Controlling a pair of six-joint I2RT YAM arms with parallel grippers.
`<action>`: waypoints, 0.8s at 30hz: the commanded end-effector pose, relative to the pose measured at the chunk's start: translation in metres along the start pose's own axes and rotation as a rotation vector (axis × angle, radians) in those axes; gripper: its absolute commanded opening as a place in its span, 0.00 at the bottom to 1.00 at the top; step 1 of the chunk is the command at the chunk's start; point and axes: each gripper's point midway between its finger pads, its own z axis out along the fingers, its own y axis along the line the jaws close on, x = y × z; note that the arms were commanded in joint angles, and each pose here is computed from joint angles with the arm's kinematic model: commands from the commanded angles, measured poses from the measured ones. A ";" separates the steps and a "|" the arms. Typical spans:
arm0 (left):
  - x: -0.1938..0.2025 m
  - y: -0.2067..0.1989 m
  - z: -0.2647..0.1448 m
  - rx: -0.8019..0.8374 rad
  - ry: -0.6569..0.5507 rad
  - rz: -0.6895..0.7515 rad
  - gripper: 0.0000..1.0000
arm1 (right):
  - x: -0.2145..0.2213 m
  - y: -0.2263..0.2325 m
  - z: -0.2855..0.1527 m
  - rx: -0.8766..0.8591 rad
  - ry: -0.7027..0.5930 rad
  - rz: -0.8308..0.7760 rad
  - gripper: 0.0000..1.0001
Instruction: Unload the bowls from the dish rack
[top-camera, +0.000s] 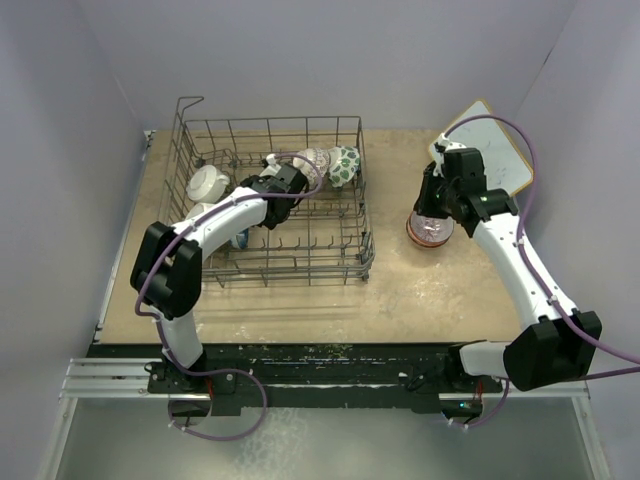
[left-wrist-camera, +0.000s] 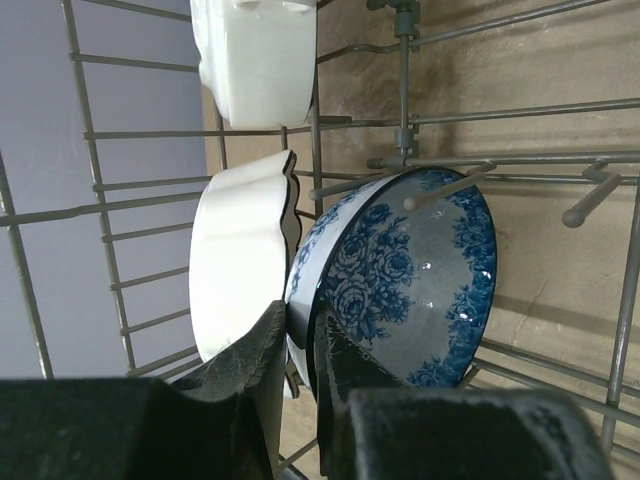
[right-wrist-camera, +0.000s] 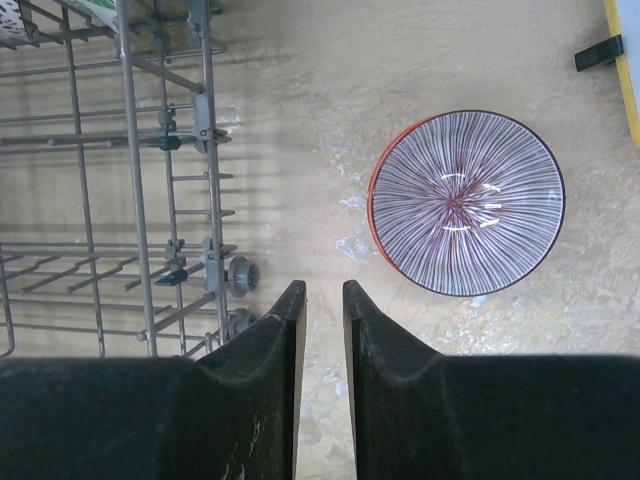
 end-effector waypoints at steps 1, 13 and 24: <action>-0.017 0.029 -0.016 -0.075 -0.050 -0.023 0.00 | -0.007 0.003 -0.007 -0.021 -0.043 0.009 0.24; -0.040 0.053 -0.037 -0.081 -0.105 -0.057 0.00 | -0.005 0.003 -0.004 -0.024 -0.038 0.011 0.23; -0.055 0.073 -0.056 -0.055 -0.174 -0.134 0.00 | -0.002 0.005 0.000 -0.033 -0.030 0.018 0.23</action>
